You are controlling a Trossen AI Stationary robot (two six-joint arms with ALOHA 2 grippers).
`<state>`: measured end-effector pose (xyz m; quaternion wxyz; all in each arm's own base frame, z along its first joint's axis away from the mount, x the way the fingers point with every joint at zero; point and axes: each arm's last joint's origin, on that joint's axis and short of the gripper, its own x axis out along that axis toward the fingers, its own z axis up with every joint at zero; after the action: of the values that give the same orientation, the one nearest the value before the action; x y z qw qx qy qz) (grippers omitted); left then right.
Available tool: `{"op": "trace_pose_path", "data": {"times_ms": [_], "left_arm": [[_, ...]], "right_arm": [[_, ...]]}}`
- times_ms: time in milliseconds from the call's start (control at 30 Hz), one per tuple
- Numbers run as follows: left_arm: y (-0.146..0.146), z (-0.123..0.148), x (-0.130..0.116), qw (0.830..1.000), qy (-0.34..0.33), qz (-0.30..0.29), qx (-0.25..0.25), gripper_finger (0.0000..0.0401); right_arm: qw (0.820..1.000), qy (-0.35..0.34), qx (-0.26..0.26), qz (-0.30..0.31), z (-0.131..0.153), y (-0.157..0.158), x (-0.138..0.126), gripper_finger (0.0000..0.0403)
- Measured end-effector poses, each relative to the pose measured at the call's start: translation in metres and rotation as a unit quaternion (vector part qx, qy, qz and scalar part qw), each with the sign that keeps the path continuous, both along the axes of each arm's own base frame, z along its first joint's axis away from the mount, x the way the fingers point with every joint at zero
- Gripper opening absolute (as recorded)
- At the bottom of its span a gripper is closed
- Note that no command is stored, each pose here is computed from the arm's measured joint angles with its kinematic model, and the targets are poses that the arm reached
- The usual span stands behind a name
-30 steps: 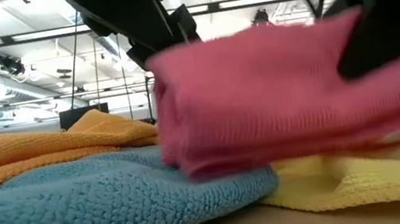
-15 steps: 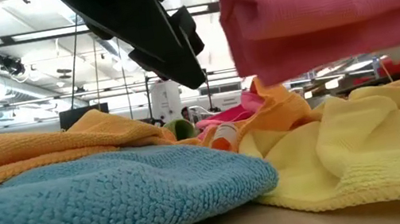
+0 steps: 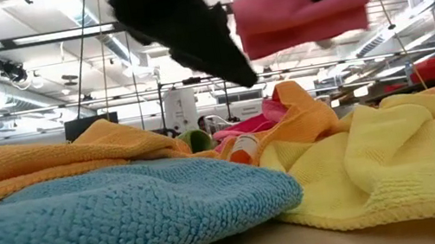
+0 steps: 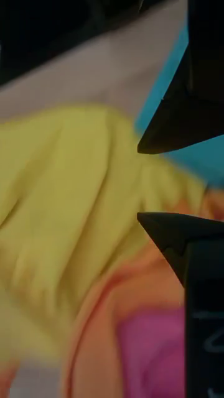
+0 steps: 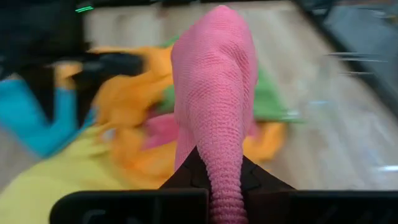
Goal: Fold microfiber towels
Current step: Fold the pink microfiber cloth
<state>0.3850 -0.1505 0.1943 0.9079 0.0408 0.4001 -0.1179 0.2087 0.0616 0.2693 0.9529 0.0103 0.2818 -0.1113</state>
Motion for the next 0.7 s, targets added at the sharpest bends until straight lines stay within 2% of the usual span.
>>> {"op": "trace_pose_path", "data": {"times_ms": [167,400,500,600,700], "left_arm": [[0.004,0.004,0.005,0.994,-0.053,0.031,0.086,0.0172],[0.028,0.011,0.018,0.981,-0.102,0.084,0.14,0.0172],[0.039,0.011,0.02,0.975,-0.102,0.109,0.167,0.0172],[0.051,0.01,0.023,0.971,-0.096,0.106,0.191,0.0172],[0.068,0.01,0.026,0.967,-0.088,0.107,0.213,0.0172]], "right_arm": [[0.997,-0.012,-0.01,-0.075,0.008,-0.042,0.001,0.0015],[0.986,0.021,-0.033,-0.162,0.001,-0.092,0.006,0.0015],[0.98,0.046,-0.049,-0.187,-0.005,-0.111,0.008,0.0015],[0.975,0.06,-0.049,-0.207,-0.011,-0.128,0.011,0.0015],[0.98,0.055,-0.038,-0.19,-0.014,-0.142,0.015,0.0015]]}}
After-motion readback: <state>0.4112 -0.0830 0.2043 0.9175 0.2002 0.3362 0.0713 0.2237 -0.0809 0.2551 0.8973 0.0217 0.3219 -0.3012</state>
